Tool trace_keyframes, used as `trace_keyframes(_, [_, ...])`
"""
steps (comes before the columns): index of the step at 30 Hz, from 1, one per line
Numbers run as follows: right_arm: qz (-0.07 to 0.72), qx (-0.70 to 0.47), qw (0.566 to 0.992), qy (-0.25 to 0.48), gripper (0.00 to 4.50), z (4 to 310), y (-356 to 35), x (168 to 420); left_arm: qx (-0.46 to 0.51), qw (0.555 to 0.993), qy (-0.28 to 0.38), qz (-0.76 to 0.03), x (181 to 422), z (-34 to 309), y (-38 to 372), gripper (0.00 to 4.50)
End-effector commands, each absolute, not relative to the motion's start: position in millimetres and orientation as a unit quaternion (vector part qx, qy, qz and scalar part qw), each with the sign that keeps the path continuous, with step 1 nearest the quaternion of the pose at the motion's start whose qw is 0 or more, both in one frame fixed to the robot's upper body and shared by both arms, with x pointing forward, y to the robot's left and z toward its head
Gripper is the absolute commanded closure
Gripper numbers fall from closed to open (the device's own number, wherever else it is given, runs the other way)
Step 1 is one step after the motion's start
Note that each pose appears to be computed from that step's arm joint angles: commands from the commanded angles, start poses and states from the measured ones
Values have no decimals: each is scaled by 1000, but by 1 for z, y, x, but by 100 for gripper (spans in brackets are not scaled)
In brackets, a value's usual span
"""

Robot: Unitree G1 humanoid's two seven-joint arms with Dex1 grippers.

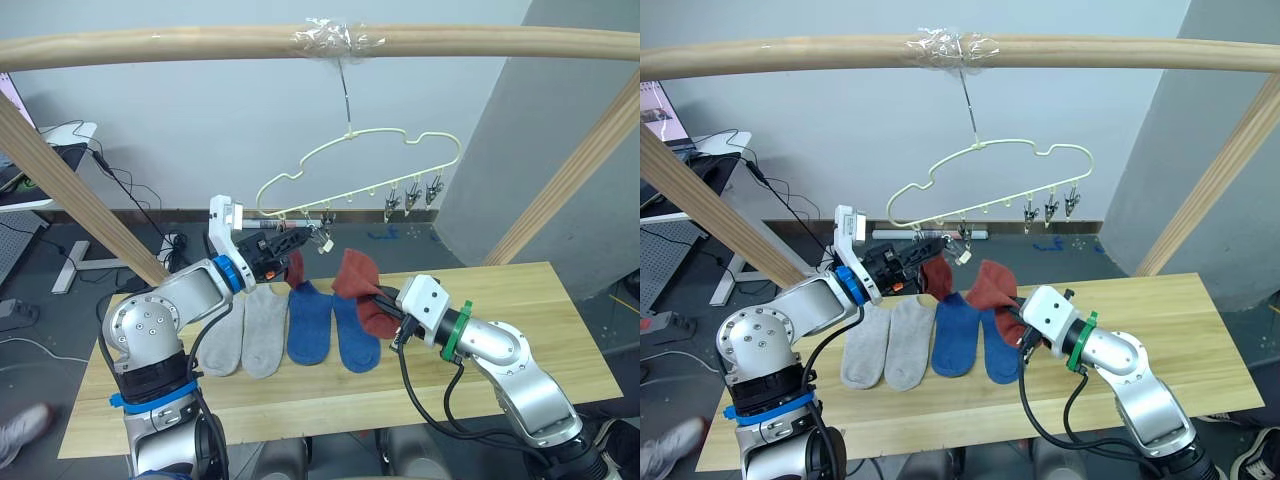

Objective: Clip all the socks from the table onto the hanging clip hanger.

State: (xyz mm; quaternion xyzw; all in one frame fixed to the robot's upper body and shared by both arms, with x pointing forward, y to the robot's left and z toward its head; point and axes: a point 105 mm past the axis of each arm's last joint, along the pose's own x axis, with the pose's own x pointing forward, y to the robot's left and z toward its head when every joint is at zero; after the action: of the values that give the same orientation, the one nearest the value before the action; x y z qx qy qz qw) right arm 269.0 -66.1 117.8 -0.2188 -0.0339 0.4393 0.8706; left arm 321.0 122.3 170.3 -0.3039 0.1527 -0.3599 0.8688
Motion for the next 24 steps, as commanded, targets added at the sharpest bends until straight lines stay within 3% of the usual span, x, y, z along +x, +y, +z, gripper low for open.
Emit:
trace_keyframes(1, [463,-217,857,-66,447,131,-57,260,-307,866,159,-361,317,171,123,450])
trace_keyframes(24, [482,-182,856,-48,447,125,-49,263,-335,851,150,-376,315,181,115,450])
